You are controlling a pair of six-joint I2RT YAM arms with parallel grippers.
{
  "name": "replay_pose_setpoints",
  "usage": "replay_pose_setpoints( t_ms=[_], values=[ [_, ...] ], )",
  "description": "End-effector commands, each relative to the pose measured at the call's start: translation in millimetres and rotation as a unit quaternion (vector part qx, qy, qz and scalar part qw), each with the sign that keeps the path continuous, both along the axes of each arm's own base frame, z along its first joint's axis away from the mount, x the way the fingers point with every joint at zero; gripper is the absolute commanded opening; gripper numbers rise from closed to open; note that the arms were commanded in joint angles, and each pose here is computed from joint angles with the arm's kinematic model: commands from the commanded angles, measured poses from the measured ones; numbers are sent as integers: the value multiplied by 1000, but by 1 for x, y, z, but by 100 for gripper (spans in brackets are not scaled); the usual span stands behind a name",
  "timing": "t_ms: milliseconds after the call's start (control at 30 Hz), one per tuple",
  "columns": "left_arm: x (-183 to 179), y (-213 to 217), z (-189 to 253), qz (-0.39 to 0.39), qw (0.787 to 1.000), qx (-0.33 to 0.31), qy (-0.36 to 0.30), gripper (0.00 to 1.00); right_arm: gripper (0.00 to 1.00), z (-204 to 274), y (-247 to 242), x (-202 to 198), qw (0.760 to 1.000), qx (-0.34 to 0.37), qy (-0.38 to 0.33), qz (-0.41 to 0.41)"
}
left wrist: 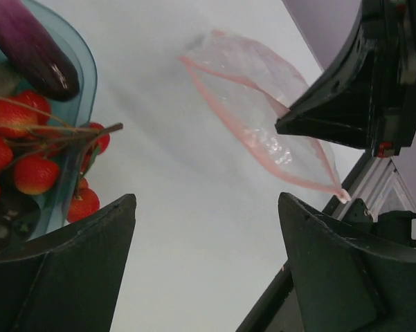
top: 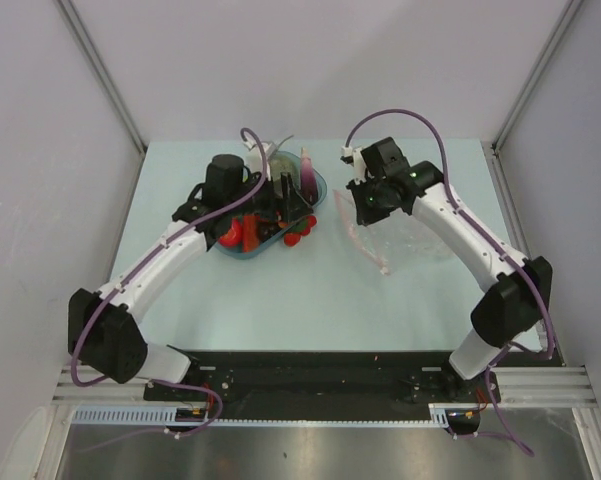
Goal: Place the food in the zip-top bag and seal the zipper
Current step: Open the zipper of the food storage bag.
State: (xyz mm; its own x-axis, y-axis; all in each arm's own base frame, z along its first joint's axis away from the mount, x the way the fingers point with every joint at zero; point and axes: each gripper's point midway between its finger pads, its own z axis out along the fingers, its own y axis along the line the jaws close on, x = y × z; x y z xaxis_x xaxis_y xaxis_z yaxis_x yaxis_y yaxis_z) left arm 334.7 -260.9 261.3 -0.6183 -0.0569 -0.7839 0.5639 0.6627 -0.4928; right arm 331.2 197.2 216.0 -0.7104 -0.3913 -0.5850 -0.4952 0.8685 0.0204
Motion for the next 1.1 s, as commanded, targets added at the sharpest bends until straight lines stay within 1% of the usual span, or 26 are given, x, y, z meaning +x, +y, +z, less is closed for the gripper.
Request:
replay_pose_setpoints(
  t_ms=[0,100,133,167,200,333,367,400,433,500,533,600,633,700,733,767,800,833,867,900,933,1000,1033,1067],
  values=[
    [-7,-18,-2,-27,998,-52,2,86,0,22,47,16,989,150,4,2],
    [-8,-34,-17,-44,998,-46,17,81,0,13,49,24,985,170,11,-11],
    [-7,-38,-17,-45,998,-43,17,81,0,15,54,24,982,190,16,-6],
    [-6,-42,-29,-43,998,-32,32,81,0,15,53,26,979,201,21,-12],
    [-9,-49,-31,-50,998,-28,35,80,0,15,53,26,978,207,22,-15],
    [0,-68,-42,-44,998,-24,50,79,0,25,57,27,969,245,26,-10],
    [1,-73,-43,-44,996,-34,64,79,0,27,57,26,968,250,28,-9],
    [5,-78,-55,-45,995,-33,84,78,0,30,55,26,967,253,26,-10],
    [10,-83,-48,-46,995,-43,81,78,0,34,53,24,966,259,20,-9],
    [14,-91,-59,-46,992,-50,110,75,0,37,51,22,963,270,20,-12],
    [19,-95,-53,-47,991,-61,108,75,0,41,51,20,961,275,19,-9],
    [18,-101,-52,-53,986,-87,128,73,0,38,47,19,960,277,25,-14],
    [22,-104,-50,-55,985,-107,125,72,0,37,45,19,960,278,26,-18],
    [23,-106,-51,-49,978,-132,153,65,0,34,39,19,960,278,29,-27],
    [25,-108,-57,-49,976,-132,164,54,0,33,32,22,960,278,27,-36],
    [26,-109,-60,-48,977,-125,168,47,0,34,26,24,960,277,24,-44],
    [30,-107,-66,-43,978,-113,168,37,0,34,20,26,960,273,22,-54],
    [36,-99,-79,-21,984,-69,166,19,0,34,6,33,960,271,17,-72],
    [42,-91,-89,2,986,-37,164,9,0,37,-4,38,959,269,10,-85],
    [43,-79,-100,26,984,8,177,2,0,36,-15,40,959,263,11,-102],
    [58,-59,-119,71,983,71,154,0,0,35,-33,47,958,259,5,-121],
    [60,-40,-131,88,974,137,155,0,0,35,-51,47,958,250,4,-138],
    [63,-31,-137,91,971,167,142,0,0,34,-63,49,958,247,1,-148],
    [62,-30,-141,84,970,178,143,0,0,34,-68,46,958,244,-1,-149]
  ],
)
